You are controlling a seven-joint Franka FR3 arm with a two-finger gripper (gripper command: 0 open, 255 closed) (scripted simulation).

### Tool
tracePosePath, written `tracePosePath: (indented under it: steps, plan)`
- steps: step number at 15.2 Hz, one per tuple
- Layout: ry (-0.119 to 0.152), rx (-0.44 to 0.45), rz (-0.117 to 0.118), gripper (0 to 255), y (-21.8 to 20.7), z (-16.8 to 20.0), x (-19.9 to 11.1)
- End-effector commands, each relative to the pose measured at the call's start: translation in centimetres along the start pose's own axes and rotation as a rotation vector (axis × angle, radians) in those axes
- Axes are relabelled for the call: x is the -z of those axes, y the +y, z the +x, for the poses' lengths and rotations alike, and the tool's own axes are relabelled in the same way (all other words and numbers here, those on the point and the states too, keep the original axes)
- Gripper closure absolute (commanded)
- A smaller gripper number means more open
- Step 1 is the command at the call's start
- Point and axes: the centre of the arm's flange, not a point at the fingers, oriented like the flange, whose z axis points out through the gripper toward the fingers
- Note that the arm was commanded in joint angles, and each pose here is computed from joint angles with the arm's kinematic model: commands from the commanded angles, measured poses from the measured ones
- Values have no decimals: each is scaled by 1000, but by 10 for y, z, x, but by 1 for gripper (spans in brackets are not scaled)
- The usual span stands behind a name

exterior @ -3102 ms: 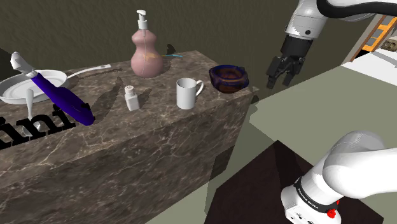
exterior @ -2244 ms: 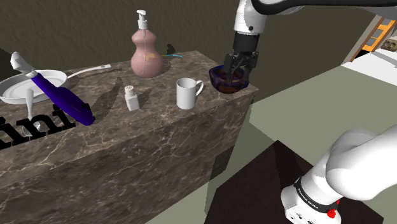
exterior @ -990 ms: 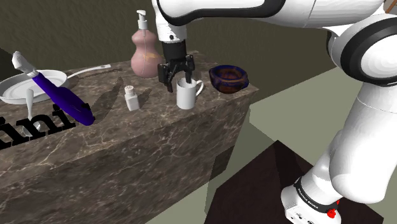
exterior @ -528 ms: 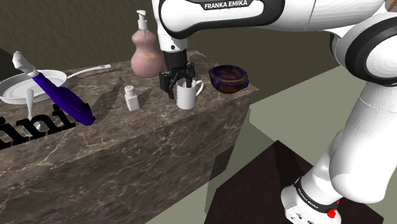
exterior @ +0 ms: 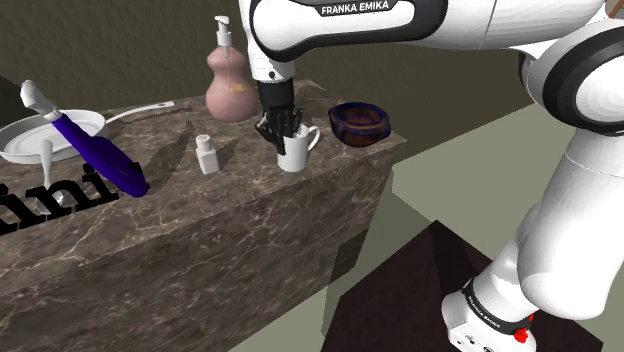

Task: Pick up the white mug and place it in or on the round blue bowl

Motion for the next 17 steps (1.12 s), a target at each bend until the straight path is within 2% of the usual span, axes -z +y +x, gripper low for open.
tracePosePath:
  steps: [1, 7, 17]
  plan:
    - [0, 0, 0, 255, 0, 0, 0]
    - [0, 0, 0, 255, 0, 0, 0]
    - [0, 0, 0, 255, 1, -9, 52]
